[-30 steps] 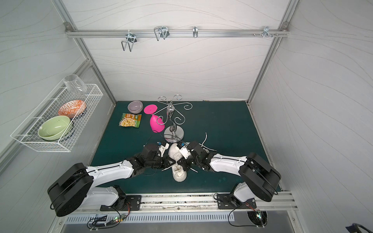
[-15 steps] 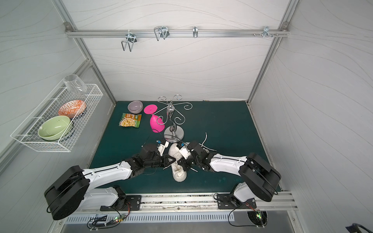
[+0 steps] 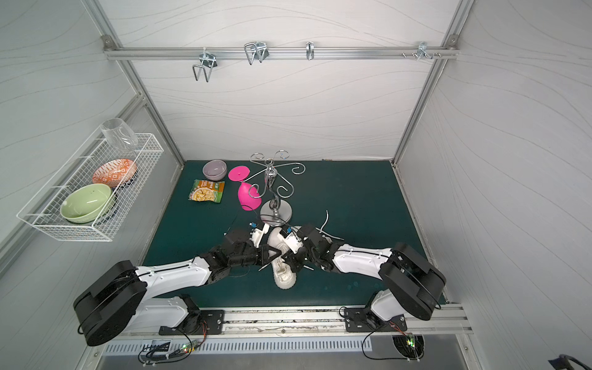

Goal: Tie the shoes
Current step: Cross the shoelace with the shoelace.

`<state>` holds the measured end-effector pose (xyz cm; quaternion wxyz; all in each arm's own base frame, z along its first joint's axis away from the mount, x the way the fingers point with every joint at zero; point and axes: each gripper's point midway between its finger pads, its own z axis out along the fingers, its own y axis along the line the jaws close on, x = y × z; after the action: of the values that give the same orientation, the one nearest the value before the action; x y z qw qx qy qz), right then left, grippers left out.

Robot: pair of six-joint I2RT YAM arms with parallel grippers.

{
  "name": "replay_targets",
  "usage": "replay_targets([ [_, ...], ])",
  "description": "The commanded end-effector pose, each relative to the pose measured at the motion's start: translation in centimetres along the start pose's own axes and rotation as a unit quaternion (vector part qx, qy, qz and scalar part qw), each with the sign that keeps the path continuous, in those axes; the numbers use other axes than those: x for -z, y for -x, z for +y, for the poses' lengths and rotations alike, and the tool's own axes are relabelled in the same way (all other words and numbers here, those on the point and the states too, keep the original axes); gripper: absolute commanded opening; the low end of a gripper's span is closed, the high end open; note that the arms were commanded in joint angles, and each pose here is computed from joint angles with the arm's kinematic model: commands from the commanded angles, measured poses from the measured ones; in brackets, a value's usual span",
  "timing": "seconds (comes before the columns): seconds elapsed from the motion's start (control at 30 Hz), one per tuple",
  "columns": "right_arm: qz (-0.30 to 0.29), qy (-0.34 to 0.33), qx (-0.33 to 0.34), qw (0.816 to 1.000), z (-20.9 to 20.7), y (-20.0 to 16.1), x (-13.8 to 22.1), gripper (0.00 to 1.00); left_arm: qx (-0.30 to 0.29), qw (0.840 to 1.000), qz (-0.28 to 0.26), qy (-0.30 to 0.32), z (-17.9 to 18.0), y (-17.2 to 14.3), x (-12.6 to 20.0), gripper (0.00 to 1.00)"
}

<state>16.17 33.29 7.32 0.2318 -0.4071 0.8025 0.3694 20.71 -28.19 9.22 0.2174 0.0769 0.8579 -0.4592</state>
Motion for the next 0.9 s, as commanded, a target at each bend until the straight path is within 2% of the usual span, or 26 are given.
replay_targets([
  [0.0,0.029,0.019,0.004,0.999,0.8,-2.0,-0.3,0.0,-0.01,0.999,-0.013,-0.035,-1.7,1.0,-0.3,0.0],
  [0.2,0.026,0.011,0.004,1.0,0.5,-1.9,-0.2,0.0,0.003,0.999,-0.007,-0.043,-2.1,0.8,-0.2,0.0],
  [0.3,0.026,0.009,0.004,1.0,0.5,-2.0,-0.2,0.0,0.005,0.999,-0.03,-0.032,-2.3,1.6,0.8,0.18],
  [0.47,0.028,0.009,0.002,1.0,0.4,-2.2,-0.2,0.0,0.033,0.998,-0.049,0.01,-1.3,2.3,2.8,0.31],
  [0.57,0.028,0.009,0.002,1.0,0.4,-2.2,-0.2,0.0,0.083,0.995,-0.038,0.038,0.4,1.9,3.5,0.3],
  [0.67,0.027,0.008,0.002,1.0,0.4,-2.2,-0.2,0.0,0.128,0.991,-0.013,0.035,1.1,0.8,3.5,0.25],
  [0.87,0.029,0.01,-0.001,1.0,0.4,-2.2,-0.4,0.0,0.15,0.988,0.022,-0.002,-0.1,0.4,2.4,0.2],
])
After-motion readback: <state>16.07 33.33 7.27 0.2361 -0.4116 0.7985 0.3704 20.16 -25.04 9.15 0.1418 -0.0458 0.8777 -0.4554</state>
